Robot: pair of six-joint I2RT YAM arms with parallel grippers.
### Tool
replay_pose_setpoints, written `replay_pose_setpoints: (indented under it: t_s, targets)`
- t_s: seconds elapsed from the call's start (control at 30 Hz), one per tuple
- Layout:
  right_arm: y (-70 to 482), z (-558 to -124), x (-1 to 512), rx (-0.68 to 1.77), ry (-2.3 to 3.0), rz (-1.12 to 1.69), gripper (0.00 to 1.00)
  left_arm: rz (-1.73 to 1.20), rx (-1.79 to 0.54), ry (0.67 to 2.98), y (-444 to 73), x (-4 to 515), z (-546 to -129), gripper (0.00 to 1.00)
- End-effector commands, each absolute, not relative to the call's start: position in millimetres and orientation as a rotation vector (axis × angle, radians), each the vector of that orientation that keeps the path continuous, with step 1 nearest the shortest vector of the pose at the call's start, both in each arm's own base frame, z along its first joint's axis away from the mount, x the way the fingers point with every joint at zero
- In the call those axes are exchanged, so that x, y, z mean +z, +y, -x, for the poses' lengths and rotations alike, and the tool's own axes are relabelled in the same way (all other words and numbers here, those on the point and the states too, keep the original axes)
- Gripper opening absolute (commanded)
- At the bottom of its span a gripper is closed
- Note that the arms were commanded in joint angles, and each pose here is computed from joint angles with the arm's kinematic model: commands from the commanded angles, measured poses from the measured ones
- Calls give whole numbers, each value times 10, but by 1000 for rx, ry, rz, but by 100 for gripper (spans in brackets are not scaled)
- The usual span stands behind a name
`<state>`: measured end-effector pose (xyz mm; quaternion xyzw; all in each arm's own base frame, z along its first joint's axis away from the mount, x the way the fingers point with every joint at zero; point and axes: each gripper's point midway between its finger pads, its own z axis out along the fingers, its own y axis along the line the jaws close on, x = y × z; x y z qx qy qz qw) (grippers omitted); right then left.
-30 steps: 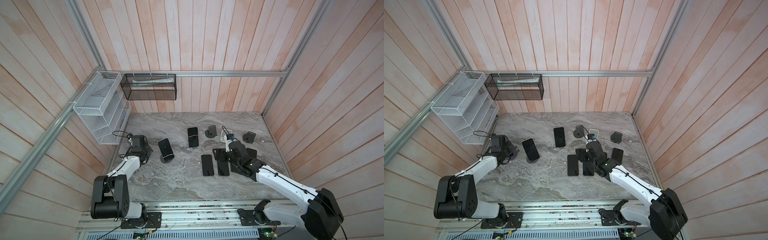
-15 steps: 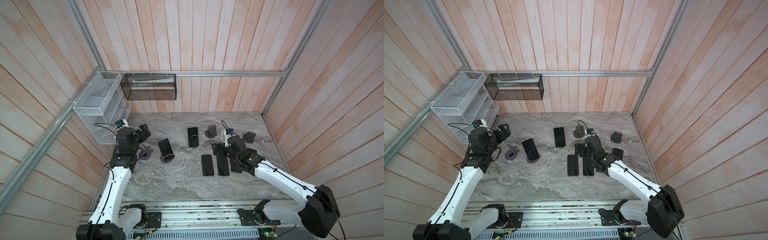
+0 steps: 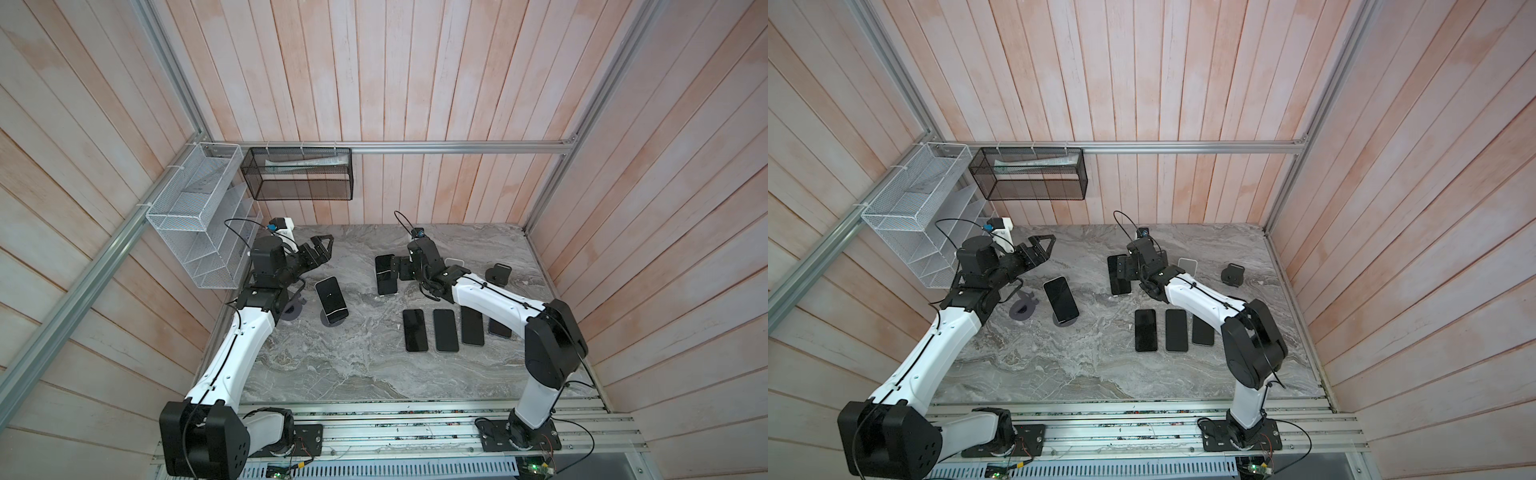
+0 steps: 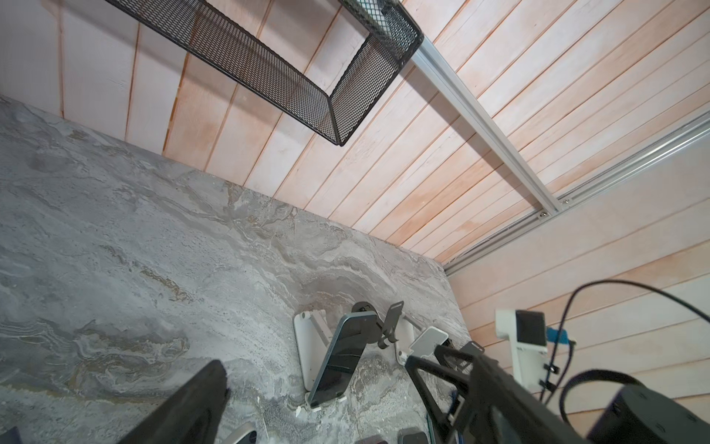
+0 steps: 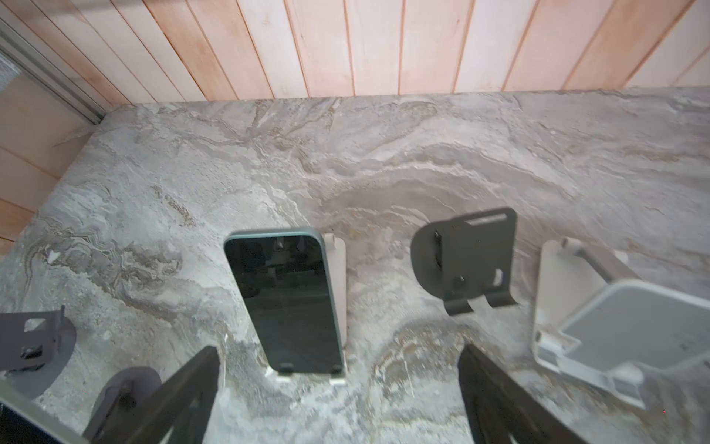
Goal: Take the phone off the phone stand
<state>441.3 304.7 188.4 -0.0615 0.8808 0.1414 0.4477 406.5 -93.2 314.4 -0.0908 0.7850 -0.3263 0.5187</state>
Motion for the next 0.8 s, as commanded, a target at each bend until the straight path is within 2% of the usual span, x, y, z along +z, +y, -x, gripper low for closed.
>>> replay_pose_setpoints:
  t_s: [0.0, 0.37, 0.77]
  targets:
    - [3228, -4560, 1852, 326, 2198, 218, 98, 175, -818, 1846, -953, 3274, -3965, 100]
    - [3589, -4913, 1611, 257, 2242, 318, 98, 181, -824, 1825, -928, 3262, -3886, 100]
    - [3651, -5056, 1396, 202, 2273, 233, 97, 215, -823, 1822, -836, 3224, -3921, 100]
